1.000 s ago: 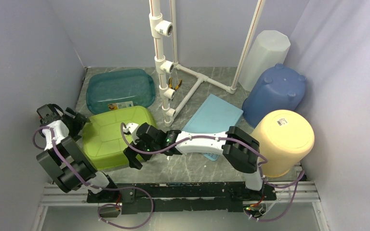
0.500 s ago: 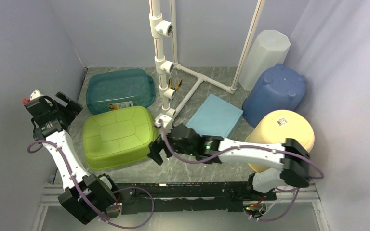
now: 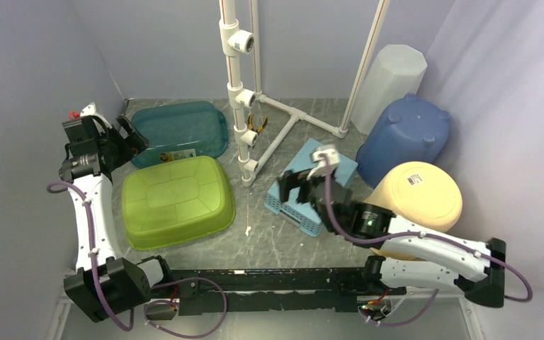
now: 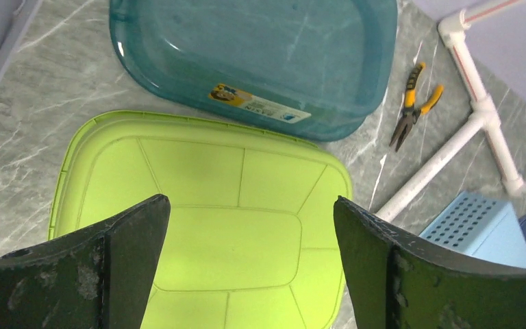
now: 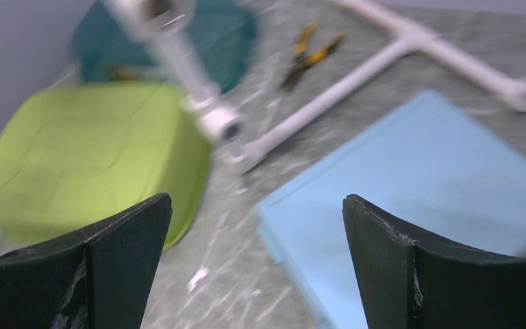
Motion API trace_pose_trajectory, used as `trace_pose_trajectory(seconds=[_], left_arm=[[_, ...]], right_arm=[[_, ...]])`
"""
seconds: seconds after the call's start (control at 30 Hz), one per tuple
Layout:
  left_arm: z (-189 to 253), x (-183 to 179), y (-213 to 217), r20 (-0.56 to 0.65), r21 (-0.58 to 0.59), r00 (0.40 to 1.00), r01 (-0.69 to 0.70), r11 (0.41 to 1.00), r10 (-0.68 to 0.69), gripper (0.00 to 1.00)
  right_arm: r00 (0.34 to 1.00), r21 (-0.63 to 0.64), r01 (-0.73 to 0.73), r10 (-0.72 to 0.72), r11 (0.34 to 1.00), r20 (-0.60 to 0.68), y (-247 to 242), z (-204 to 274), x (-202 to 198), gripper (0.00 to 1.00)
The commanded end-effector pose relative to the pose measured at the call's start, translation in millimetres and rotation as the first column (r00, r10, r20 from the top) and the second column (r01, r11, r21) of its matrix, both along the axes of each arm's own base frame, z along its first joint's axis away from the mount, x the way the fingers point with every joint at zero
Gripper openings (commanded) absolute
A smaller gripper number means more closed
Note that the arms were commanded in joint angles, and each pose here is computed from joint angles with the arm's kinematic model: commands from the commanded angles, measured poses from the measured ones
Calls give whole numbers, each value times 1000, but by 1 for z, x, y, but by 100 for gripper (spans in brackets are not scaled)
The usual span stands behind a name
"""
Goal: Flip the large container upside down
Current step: Reset both arms
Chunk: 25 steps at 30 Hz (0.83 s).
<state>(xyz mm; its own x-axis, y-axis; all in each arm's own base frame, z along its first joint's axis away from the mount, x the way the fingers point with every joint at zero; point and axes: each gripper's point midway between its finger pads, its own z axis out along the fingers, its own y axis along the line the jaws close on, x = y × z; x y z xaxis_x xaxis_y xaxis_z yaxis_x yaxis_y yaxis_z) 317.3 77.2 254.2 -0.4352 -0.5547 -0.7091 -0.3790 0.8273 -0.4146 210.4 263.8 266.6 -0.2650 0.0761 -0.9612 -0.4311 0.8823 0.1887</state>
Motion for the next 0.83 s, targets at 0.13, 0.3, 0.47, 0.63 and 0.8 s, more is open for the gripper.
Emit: trace_pose_trajectory(seconds=[0.13, 0.3, 0.47, 0.63, 0.8], left_arm=[[11, -8, -7, -3, 80, 999, 45, 996, -45, 94], [10, -19, -10, -27, 100, 997, 71, 992, -69, 94], [13, -30, -16, -44, 92, 996, 87, 992, -83, 94], [16, -42, -23, -56, 81, 994, 100, 992, -95, 94], [17, -46, -26, -52, 75, 993, 107, 991, -104, 94]], right_arm=[[904, -20, 405, -404, 914, -140, -143, 23, 78, 100], [892, 86, 394, -358, 915, -275, -185, 45, 99, 100], [906, 143, 347, -292, 927, -307, -176, 63, 100, 100], [859, 137, 466, -410, 874, -306, -197, 67, 94, 100], [878, 122, 440, -398, 890, -266, -199, 71, 87, 100]])
